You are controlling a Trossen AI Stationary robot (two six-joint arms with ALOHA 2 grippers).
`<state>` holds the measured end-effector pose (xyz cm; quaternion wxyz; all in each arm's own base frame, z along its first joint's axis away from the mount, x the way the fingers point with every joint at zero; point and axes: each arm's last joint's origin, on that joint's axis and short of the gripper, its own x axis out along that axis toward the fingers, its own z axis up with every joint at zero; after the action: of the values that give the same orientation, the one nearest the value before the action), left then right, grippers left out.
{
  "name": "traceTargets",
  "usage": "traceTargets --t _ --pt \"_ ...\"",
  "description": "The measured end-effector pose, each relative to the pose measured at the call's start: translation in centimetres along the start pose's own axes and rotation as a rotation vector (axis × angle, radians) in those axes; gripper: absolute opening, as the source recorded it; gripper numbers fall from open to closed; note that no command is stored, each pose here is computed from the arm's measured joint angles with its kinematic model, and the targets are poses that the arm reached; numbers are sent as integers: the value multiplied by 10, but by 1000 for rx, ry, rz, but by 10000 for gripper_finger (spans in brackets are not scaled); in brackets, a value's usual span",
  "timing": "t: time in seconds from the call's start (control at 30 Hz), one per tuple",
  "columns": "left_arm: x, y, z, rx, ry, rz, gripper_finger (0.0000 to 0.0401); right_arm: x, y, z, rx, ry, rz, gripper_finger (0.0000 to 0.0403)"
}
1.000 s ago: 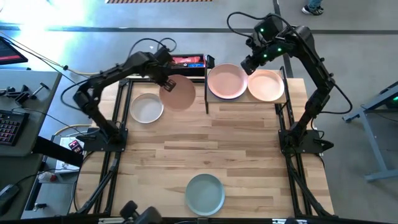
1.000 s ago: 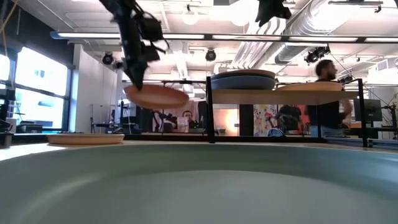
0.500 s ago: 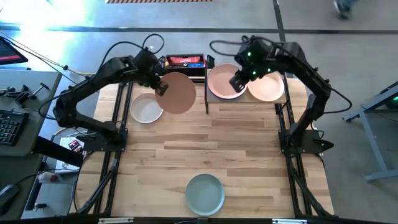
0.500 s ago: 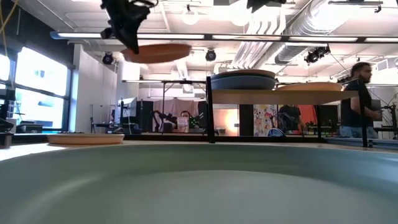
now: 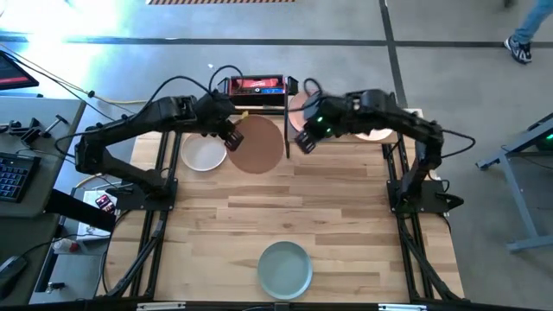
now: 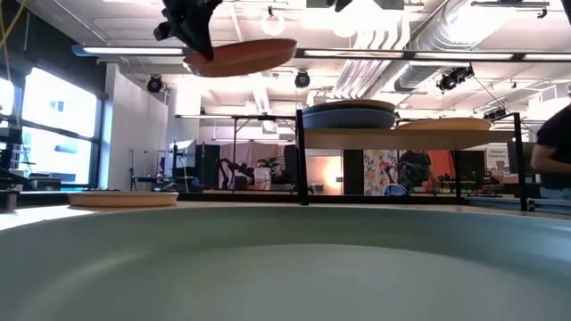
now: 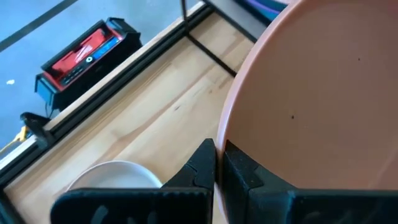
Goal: Place and stack plates onto a shelf
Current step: Stack the orange plate on top of the light orange plate on the shelf
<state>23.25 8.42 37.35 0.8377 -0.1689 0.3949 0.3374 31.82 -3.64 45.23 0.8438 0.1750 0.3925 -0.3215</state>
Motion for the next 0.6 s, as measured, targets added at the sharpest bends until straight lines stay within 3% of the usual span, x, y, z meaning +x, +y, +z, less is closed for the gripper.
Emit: traceTargets --t 0.27,0.6 --pt "-4 -15 -4 18 -30 -24 0 22 39 -5 -96 -34 12 83" --pt "-5 -20 -5 13 -31 -21 0 26 48 -5 -104 -57 48 87"
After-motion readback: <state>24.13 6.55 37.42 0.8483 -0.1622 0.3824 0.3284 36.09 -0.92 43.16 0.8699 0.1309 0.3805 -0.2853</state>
